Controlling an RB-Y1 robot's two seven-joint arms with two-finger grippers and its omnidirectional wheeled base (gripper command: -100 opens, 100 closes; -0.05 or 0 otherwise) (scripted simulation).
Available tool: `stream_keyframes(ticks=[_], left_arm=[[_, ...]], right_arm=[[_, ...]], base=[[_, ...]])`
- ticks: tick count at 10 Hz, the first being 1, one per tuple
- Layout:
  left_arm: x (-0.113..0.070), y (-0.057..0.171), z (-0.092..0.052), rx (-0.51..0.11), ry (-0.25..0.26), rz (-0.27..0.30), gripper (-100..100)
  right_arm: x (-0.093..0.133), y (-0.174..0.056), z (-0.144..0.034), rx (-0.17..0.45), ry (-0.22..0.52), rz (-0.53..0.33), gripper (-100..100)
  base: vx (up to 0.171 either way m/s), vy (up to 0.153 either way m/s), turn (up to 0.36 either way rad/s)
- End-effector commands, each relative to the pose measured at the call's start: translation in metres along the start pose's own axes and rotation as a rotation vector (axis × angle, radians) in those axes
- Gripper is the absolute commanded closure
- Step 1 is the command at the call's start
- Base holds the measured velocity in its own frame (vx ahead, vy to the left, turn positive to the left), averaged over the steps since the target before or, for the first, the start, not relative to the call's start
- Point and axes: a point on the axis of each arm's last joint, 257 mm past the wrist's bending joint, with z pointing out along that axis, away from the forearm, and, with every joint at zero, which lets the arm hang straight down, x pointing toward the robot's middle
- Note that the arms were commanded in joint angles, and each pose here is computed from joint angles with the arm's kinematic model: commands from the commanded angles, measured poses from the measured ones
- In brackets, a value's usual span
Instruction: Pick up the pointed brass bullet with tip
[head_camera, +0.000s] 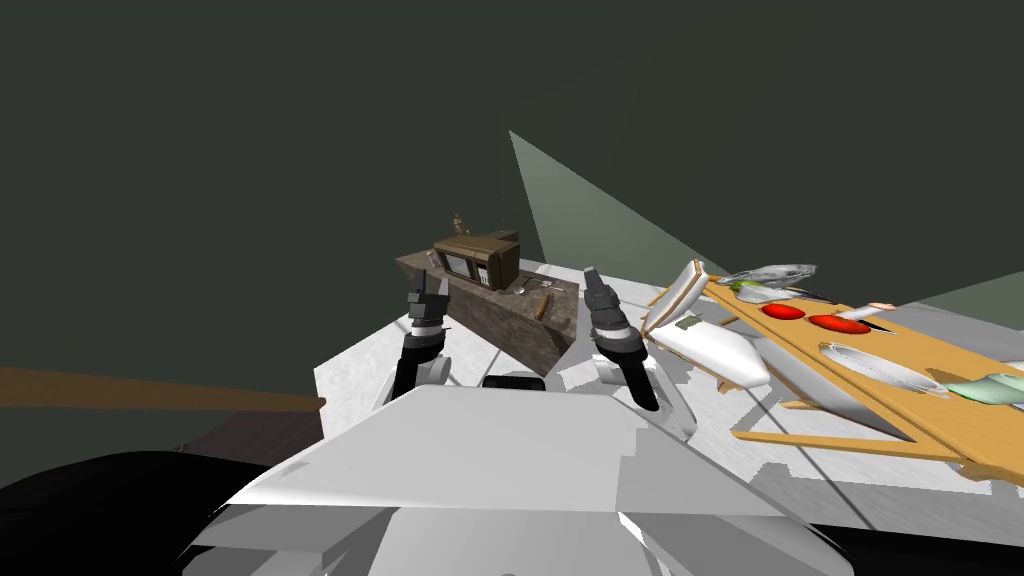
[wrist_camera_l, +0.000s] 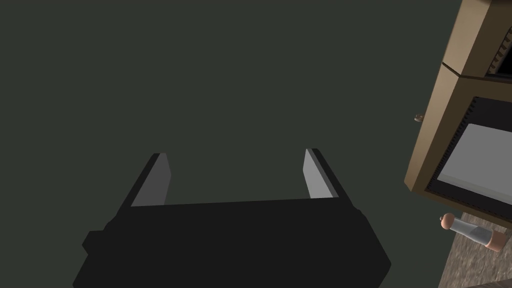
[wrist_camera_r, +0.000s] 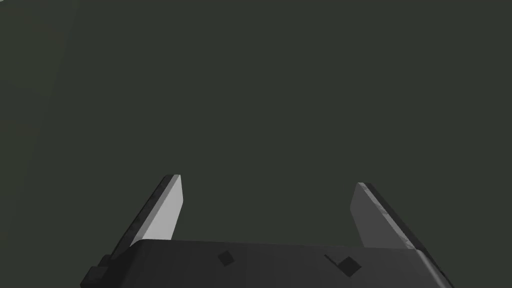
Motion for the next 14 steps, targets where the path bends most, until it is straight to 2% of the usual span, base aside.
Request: stream_keyframes(ticks=[1,4,5,6,7,8,9,10,11,12,13,14], left_arm=[[0.000,0.000,0.000,0.000,0.000,0.000,0],[0.000,0.000,0.000,0.000,0.000,0.000,0],[0.000,0.000,0.000,0.000,0.000,0.000,0],[0.000,0.000,0.000,0.000,0.000,0.000,0],[0.000,0.000,0.000,0.000,0.000,0.000,0],[0.000,0.000,0.000,0.000,0.000,0.000,0],[0.000,0.000,0.000,0.000,0.000,0.000,0],[0.000,0.000,0.000,0.000,0.000,0.000,0],[0.000,0.000,0.000,0.000,0.000,0.000,0],[0.000,0.000,0.000,0.000,0.000,0.000,0],[0.000,0.000,0.000,0.000,0.000,0.000,0],[0.000,0.000,0.000,0.000,0.000,0.000,0]], right_arm=[[0.012,0.004,0.005,-0.041,0.050,-0.055,-100],[0.028,0.008,0.007,-0.083,0.110,-0.126,-100],[0.038,0.011,0.009,-0.121,0.150,-0.168,-100],[0.042,0.011,0.008,-0.124,0.163,-0.186,-100],[0.052,0.014,0.009,-0.164,0.202,-0.226,-100],[0.056,0.013,0.008,-0.168,0.216,-0.247,-100],[0.068,0.015,0.008,-0.209,0.256,-0.286,-100],[0.072,0.014,0.006,-0.213,0.272,-0.309,-100],[0.083,0.015,0.005,-0.255,0.313,-0.347,-100],[0.088,0.014,0.004,-0.260,0.329,-0.372,-100],[0.099,0.014,0.001,-0.303,0.370,-0.407,-100],[0.103,0.013,0.000,-0.308,0.385,-0.429,-100]], base=[[-0.049,-0.034,0.052],[-0.043,-0.026,0.048],[-0.058,-0.023,0.060],[-0.046,-0.024,0.040],[-0.047,-0.023,0.071],[-0.035,-0.022,0.041],[-0.036,-0.025,0.077],[-0.036,-0.029,0.046],[-0.040,-0.027,0.091],[-0.032,-0.020,0.046],[-0.029,-0.024,0.082],[-0.025,-0.023,0.051]])
